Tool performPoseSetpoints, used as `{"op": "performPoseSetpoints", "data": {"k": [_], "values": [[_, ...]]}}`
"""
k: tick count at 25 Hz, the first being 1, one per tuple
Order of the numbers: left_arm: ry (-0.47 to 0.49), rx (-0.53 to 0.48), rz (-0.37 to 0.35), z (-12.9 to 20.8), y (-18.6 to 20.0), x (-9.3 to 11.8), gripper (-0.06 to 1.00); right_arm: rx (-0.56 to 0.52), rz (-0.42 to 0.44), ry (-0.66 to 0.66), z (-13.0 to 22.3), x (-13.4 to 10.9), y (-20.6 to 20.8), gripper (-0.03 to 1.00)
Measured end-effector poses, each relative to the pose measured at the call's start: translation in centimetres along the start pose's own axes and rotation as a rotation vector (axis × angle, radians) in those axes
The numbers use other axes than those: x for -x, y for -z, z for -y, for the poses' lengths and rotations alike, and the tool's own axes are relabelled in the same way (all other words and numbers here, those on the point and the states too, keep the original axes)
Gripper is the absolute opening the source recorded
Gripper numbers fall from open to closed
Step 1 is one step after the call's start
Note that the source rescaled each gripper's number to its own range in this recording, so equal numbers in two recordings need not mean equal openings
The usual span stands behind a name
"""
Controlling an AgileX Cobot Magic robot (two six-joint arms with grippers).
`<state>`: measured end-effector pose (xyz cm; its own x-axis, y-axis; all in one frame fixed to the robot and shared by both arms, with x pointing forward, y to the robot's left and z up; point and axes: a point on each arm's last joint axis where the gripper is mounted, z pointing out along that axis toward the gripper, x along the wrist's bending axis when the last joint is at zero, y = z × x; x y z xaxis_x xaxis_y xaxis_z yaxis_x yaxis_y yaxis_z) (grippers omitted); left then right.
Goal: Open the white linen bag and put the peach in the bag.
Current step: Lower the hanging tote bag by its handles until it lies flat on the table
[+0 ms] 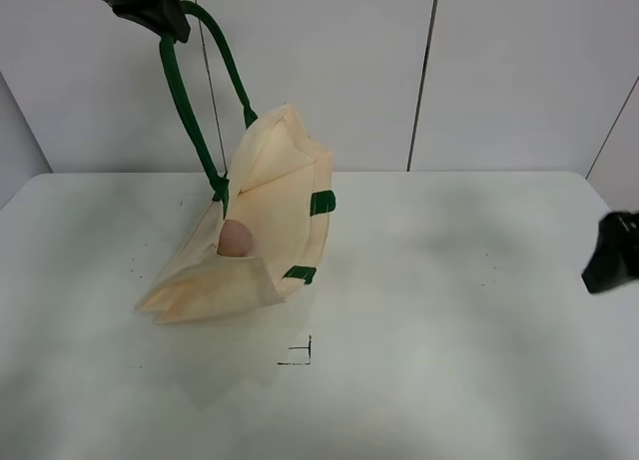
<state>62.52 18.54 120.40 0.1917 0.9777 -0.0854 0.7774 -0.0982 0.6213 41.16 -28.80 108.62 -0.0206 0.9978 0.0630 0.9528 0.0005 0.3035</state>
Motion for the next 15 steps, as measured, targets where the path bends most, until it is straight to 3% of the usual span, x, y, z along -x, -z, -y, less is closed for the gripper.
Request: {"op": "performPoseSetpoints", "data": {"k": [3, 8, 12, 15], "values": [[0.0, 0.0, 0.0, 0.0, 0.0, 0.0, 0.0, 0.074, 0.0, 0.012, 4.8, 0.1, 0.3, 1.0], [0.0, 0.0, 0.0, 0.0, 0.0, 0.0, 0.0, 0.328, 0.005, 0.067, 10.9, 0.4, 0.2, 1.0], [0.0, 0.0, 0.0, 0.0, 0.0, 0.0, 0.0, 0.519, 0.007, 0.083, 13.8, 0.4, 0.6, 1.0], [0.0, 0.0, 0.0, 0.0, 0.0, 0.0, 0.0, 0.599, 0.007, 0.086, 14.8, 0.4, 1.1, 1.0]]}}
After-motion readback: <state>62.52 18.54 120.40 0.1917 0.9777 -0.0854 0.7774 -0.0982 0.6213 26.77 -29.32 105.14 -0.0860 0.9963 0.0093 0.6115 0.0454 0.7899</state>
